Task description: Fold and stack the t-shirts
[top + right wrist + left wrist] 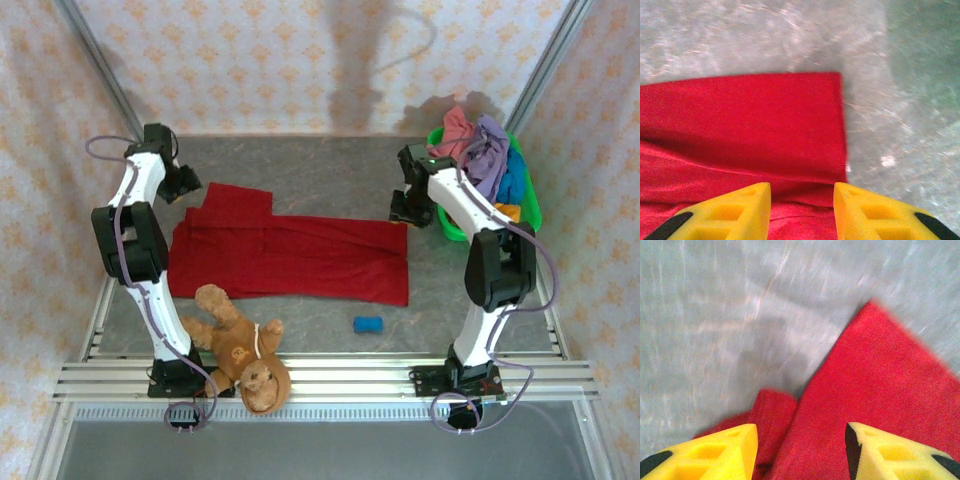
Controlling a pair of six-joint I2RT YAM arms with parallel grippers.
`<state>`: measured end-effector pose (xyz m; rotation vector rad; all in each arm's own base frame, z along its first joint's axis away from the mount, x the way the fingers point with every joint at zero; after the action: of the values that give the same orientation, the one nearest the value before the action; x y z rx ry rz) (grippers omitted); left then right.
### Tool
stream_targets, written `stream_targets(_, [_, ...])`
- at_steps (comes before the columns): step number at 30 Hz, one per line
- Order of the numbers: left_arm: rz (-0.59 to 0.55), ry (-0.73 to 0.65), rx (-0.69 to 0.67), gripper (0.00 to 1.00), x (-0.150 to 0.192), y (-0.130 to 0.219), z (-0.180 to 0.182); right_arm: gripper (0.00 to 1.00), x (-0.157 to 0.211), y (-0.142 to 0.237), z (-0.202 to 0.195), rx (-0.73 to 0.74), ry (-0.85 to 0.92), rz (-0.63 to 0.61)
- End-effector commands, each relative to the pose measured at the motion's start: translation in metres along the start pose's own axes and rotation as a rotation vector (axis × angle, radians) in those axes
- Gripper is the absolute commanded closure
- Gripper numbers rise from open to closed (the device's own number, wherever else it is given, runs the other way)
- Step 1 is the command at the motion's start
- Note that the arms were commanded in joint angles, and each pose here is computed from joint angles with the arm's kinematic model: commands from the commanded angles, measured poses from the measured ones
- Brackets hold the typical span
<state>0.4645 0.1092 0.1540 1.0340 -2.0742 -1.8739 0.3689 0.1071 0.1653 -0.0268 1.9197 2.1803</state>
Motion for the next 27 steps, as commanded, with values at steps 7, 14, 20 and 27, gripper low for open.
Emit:
stream_targets(7, [0.109,-0.011,0.01,0.51,-0.012,-0.056,-0.034,0.62,-0.028,-0.02,0.079,-0.066,0.076,0.003])
stream_targets(14, [0.106,-0.018,-0.017,0.55,-0.017,-0.083,-0.041,0.62,-0.044,-0.035,0.135,-0.128,0.127,-0.02])
stream_targets(20, [0.115,-0.026,-0.019,0.62,-0.015,-0.099,-0.045,0.62,-0.048,-0.052,0.182,-0.201,0.156,-0.048])
stream_targets(27, [0.156,-0.041,-0.024,0.69,-0.005,-0.115,-0.047,0.62,-0.052,-0.071,0.231,-0.323,0.158,-0.077])
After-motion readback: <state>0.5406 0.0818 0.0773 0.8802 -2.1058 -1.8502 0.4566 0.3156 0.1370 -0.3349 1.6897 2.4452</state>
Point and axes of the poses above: each hand's point on the last joint's axis, 136 mm out from that joint toward the fingers, its own y axis back along the fingers, its own z axis along the line the jaws close on, x = y × z, the point moved 5 cm from there along y, back along the fingers, and after that the axes turned 3 degrees about y, right-handed, at the moved point
